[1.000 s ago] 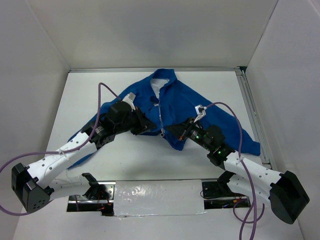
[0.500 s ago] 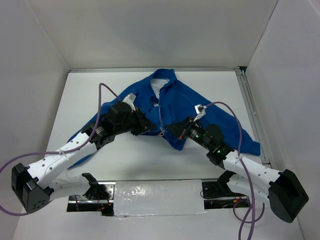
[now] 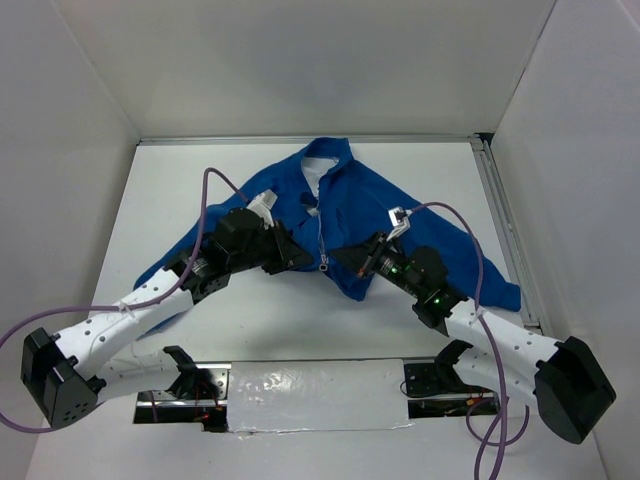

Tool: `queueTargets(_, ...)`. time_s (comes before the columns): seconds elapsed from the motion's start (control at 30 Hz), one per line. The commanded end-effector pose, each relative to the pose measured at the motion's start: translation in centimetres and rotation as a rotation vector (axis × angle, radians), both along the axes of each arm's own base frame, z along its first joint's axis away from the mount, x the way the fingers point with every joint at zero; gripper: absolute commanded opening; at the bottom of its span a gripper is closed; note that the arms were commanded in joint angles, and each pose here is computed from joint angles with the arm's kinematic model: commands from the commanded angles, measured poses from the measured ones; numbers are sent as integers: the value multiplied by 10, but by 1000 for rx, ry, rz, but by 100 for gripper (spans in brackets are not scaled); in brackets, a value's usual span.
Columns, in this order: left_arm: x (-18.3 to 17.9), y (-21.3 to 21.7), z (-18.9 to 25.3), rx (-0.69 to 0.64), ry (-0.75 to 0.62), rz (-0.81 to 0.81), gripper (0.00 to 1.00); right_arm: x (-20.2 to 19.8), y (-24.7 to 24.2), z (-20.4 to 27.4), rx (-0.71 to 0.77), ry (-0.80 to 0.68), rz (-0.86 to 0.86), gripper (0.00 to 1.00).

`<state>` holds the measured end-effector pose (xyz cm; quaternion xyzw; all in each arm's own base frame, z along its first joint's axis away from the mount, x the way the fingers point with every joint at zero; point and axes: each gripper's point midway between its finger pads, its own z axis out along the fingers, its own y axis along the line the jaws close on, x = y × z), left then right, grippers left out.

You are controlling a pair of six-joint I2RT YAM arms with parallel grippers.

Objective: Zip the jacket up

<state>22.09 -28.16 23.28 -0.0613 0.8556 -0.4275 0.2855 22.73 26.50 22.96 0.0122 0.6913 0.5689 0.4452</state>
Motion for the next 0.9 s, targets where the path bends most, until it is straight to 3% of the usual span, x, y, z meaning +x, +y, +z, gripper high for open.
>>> queueTargets(0.0, 2, -5, 29, -36, -152, -68, 0, 2, 3, 42, 71, -73, 15, 0)
queueTargets(0.6, -43, -12, -27, 158, -112, -282, 0, 25, -16, 68, 63, -113, -27, 0)
queueTargets(0.87, -36, -16, -20, 163, -118, -256, 0, 25, -12, 33, -39, -21, -7, 0)
